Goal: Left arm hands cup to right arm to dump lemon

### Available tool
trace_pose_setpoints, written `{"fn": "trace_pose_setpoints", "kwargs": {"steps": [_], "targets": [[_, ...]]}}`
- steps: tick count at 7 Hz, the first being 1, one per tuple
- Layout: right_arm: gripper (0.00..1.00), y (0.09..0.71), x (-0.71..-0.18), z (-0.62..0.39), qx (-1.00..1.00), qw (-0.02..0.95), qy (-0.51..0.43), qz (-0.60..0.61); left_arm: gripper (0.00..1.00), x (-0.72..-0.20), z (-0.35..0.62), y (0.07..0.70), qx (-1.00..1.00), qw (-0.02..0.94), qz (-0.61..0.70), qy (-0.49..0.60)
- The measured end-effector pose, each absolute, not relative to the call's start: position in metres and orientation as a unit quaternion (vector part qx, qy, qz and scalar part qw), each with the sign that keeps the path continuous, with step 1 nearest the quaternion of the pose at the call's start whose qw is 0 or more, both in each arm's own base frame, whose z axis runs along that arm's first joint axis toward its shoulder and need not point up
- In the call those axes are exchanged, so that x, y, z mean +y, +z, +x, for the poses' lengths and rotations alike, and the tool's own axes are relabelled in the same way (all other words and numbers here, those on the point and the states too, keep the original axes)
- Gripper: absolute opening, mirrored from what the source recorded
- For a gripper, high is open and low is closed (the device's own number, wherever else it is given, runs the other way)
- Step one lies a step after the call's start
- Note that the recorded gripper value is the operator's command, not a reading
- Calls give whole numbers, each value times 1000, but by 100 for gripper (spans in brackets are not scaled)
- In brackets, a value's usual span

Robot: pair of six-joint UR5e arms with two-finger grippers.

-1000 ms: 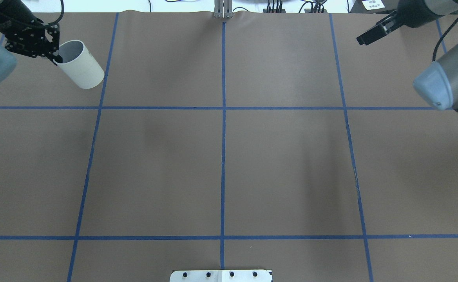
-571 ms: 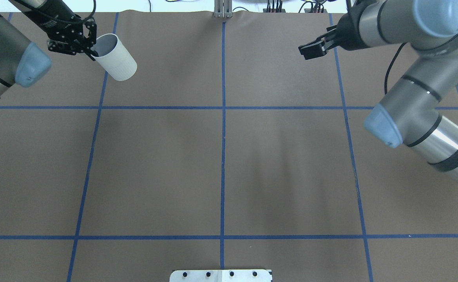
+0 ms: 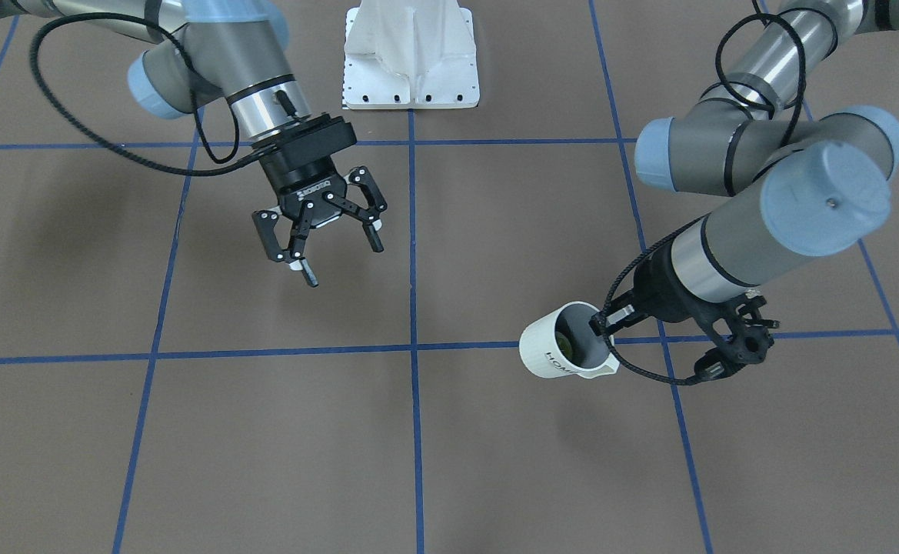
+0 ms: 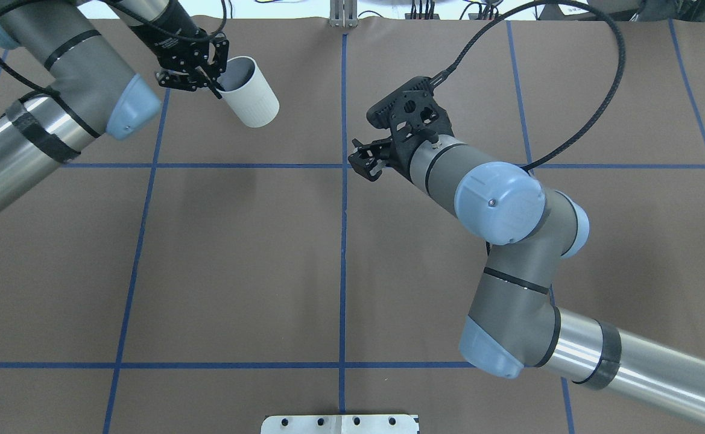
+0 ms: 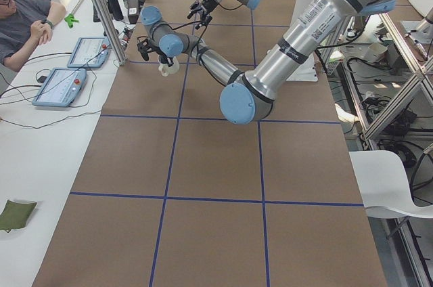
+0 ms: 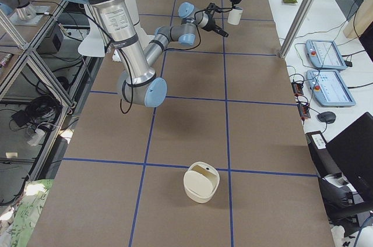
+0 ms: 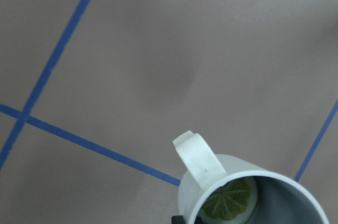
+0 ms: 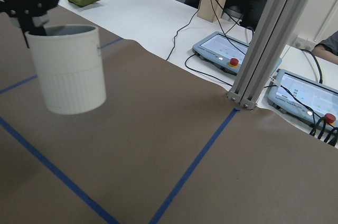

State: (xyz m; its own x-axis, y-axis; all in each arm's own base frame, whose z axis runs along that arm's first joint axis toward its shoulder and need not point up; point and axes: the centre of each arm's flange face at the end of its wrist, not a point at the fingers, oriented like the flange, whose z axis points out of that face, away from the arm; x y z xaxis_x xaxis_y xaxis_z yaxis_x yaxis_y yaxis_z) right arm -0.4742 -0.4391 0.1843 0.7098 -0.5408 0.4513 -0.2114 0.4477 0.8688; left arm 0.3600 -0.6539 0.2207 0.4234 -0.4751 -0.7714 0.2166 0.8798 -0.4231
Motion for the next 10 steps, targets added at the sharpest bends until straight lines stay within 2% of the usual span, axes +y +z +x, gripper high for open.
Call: {"fn": "trace_pose_setpoints", "kwargs": {"steps": [4,10], "targets": [[100,179,-425,-518,-338,773,-107,527,0,-634,412,147,521,824,-136,-176],[100,181,-425,-527,-327,774,-107,531,0,-612,439,124,532,823,-139,-144]]}}
